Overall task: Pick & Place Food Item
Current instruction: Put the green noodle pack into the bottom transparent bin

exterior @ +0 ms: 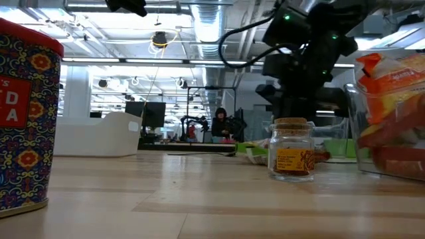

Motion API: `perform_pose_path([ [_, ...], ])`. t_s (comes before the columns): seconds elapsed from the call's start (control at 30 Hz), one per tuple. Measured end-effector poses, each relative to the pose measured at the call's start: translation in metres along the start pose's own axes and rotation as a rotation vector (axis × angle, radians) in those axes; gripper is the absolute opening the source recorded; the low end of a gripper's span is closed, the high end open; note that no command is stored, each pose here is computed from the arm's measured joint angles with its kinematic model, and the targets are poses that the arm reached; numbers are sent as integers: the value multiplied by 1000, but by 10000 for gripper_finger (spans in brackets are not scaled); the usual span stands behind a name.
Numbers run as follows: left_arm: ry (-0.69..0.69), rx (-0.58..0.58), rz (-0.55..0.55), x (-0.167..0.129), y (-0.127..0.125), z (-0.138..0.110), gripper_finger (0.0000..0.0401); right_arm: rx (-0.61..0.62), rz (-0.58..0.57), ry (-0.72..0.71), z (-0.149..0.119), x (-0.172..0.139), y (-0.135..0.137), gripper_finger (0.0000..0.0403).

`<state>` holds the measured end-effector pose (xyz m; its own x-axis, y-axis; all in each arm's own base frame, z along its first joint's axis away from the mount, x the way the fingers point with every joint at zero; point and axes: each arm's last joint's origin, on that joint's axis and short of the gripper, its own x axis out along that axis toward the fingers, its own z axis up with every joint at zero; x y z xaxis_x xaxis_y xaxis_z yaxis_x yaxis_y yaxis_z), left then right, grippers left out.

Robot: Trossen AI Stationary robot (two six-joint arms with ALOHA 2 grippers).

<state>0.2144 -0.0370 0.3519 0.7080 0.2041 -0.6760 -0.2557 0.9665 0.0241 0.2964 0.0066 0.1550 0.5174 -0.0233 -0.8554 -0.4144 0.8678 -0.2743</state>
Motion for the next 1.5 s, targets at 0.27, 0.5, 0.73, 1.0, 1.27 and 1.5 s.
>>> perform_pose_path([
  [0.27, -6, -4, 10, 0, 0, 0, 131, -89, -42, -179, 11, -16, 1, 6],
  [0.5, -8, -29, 14, 0, 0, 0, 131, -56, -36, -193, 14, -2, 3, 67],
  [0.73, -8, -29, 14, 0, 0, 0, 131, 7, -8, -189, 20, 7, 0, 151],
  [1.0, -9, -37, 17, 0, 0, 0, 131, 8, 15, -143, 38, 30, -7, 196],
  [1.27, -10, -37, 21, 0, 1, 0, 131, 12, 74, -25, 37, 48, -7, 173],
  [1.5, -9, -30, 21, 0, 1, 0, 131, 26, 69, -18, 37, 48, -7, 95],
])
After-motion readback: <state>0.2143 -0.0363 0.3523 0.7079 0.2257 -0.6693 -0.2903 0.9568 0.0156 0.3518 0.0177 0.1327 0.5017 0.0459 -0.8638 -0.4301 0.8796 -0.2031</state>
